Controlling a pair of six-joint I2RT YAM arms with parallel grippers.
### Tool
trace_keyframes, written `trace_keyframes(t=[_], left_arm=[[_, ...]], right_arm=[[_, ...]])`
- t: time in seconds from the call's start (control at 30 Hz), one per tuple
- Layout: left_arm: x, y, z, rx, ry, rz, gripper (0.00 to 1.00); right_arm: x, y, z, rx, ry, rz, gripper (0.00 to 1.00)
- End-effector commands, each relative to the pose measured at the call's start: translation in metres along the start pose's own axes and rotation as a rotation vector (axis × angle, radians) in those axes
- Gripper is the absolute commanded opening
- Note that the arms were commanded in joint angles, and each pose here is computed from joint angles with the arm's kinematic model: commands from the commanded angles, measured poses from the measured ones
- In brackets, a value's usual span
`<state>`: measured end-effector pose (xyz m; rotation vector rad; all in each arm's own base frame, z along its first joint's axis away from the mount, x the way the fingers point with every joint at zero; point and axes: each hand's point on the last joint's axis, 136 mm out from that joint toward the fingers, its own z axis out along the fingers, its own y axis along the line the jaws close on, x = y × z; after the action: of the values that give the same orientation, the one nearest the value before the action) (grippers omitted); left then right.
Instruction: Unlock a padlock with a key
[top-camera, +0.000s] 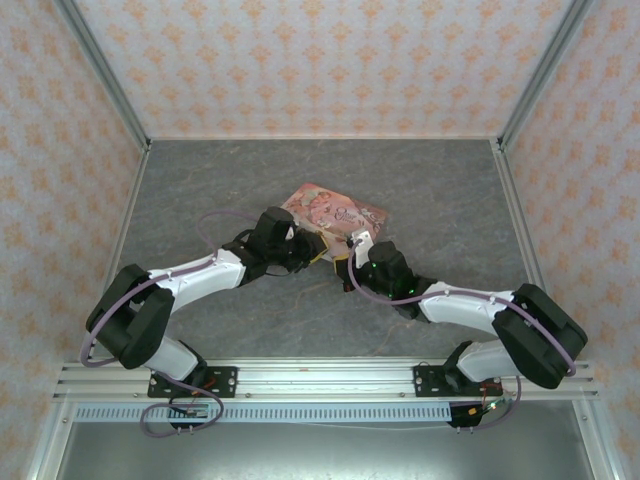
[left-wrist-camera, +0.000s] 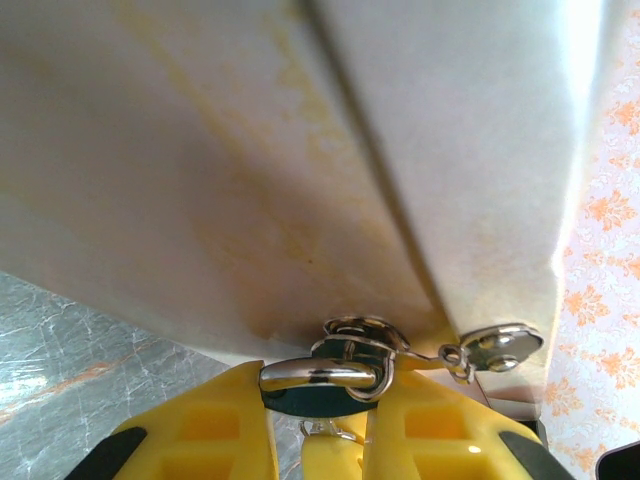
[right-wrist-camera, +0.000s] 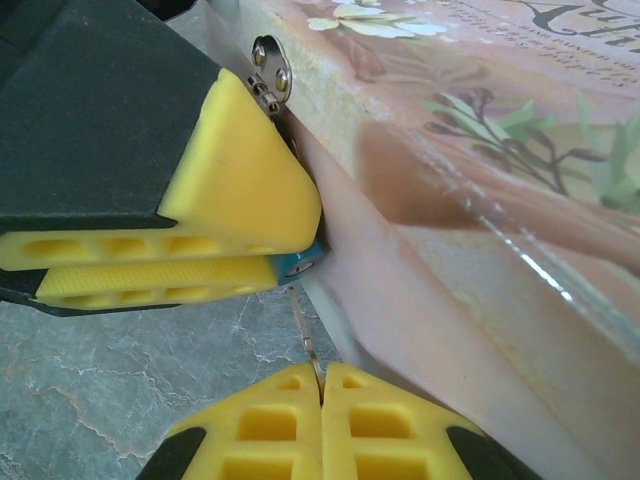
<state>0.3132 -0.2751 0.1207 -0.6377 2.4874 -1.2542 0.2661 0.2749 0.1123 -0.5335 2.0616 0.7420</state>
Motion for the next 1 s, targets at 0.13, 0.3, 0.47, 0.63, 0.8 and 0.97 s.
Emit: trace_keyframes(t=[0.13,0.3,0.47,0.63,0.8,0.97], left_arm=[[0.001,-0.024,-0.012,0.070,-0.018,0.024,0.10],[0.001,-0.025,-0.013,0.072,-0.017,0.025,0.10],[0.002,-0.023,-0.013,0.070,-0.016,0.026,0.10],[0.003,-0.020,-0.012,0.065,-0.013,0.021,0.10],[0.003,-0.020,-0.012,0.068,-0.011,0.021,0.10],[0.005,-0.021,-0.011,0.069,-0.008,0.023,0.10]], right_arm=[[-0.004,-0.003,-0.001,0.025,-0.020,0.011,0.00],[-0.008,-0.001,0.003,0.018,-0.027,0.012,0.00],[-0.012,0.000,0.006,0.011,-0.037,0.014,0.00],[-0.016,0.002,0.008,0.003,-0.058,0.015,0.00],[-0.017,0.005,0.012,-0.019,-0.055,0.018,0.00],[-0.015,0.006,0.016,-0.020,-0.035,0.015,0.00]])
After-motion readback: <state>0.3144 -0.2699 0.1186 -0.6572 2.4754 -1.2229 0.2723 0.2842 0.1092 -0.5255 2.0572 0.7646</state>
